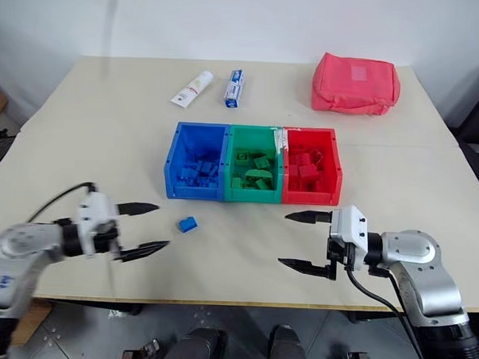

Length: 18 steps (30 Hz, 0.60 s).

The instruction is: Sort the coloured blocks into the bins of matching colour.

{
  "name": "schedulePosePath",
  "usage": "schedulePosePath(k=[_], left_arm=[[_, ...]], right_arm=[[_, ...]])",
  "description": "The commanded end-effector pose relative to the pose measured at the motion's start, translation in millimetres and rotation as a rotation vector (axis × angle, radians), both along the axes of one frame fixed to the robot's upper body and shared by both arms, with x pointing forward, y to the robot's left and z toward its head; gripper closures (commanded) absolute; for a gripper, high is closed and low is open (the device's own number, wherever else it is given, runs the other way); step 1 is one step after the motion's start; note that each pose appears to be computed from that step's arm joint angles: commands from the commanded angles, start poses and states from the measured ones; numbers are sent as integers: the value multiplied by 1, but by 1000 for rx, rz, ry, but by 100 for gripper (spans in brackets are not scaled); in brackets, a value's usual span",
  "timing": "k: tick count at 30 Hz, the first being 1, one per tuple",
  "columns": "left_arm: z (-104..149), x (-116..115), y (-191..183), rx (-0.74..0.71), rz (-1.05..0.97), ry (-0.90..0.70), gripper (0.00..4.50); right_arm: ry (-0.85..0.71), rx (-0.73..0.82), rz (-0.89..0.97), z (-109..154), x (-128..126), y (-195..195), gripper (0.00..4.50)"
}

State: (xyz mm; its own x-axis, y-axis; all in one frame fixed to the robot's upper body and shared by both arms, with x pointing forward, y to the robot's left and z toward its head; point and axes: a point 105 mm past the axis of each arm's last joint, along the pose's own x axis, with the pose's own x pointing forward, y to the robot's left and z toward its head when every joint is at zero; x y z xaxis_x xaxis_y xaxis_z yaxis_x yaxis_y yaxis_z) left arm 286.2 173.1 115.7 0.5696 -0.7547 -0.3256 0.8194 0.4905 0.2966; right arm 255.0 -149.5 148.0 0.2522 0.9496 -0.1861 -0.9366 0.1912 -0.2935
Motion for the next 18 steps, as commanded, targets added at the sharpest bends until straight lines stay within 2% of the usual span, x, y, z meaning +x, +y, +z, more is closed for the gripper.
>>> schedulePosePath(k=[1,3,6,10,15,16,18], left_arm=[[-7,14,-9,27,58,2,2],[-12,17,-13,28,71,33,2],[-19,17,-11,59,82,70,58],[-27,16,-6,106,93,105,175],[-25,12,-10,66,66,125,330],[-22,12,-11,60,60,111,354],[-9,17,-15,-1,64,61,357]], right_arm=[[-39,-1,5,5,-5,4,0],[-40,1,2,5,-6,6,0],[-42,4,-16,5,-7,5,0],[-35,3,-40,4,-11,1,0],[-36,4,-70,4,-13,-4,0],[-38,7,-79,5,-14,-5,0],[-50,25,-102,7,-14,-6,0]])
